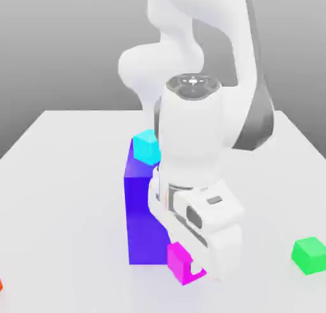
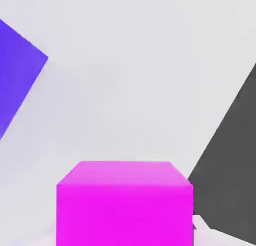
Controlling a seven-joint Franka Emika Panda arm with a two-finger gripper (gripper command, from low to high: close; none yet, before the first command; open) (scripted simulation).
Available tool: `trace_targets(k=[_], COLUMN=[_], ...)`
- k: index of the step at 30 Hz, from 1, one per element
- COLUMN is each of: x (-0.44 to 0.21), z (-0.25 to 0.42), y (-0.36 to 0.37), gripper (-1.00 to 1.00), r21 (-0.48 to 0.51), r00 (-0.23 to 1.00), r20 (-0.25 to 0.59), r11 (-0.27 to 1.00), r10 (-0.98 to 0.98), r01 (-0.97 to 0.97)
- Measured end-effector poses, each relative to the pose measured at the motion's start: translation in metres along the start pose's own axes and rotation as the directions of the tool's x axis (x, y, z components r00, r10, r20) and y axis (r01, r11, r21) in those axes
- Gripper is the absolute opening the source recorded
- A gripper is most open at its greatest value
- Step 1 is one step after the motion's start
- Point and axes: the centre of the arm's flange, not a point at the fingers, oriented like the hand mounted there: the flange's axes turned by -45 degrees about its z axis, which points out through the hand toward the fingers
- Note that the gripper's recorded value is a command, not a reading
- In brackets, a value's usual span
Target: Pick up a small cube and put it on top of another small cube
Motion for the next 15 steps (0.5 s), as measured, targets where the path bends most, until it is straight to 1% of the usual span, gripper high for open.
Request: trace_targets(k=[4, 7, 9, 12, 13, 15], x=[0.101, 0.186, 0.209, 0.216, 0.217, 0.217], z=[-0.003, -0.007, 0.007, 0.045, 0.053, 0.053], y=[0.034, 0.045, 0.046, 0.045, 0.044, 0.044], gripper=[-1.0, -1.0, -1.0, -1.0, 1.0, 1.0], r21=[0.012, 0.019, 0.019, 0.019, 0.019, 0.019], r00=[0.974, 0.903, 0.872, 0.862, 0.861, 0.861], r20=[-0.016, -0.03, -0.033, -0.035, -0.035, -0.035], r11=[0.974, 0.903, 0.872, 0.862, 0.862, 0.862], r10=[-0.226, -0.429, -0.489, -0.506, -0.507, -0.507], r01=[0.227, 0.43, 0.489, 0.506, 0.507, 0.507])
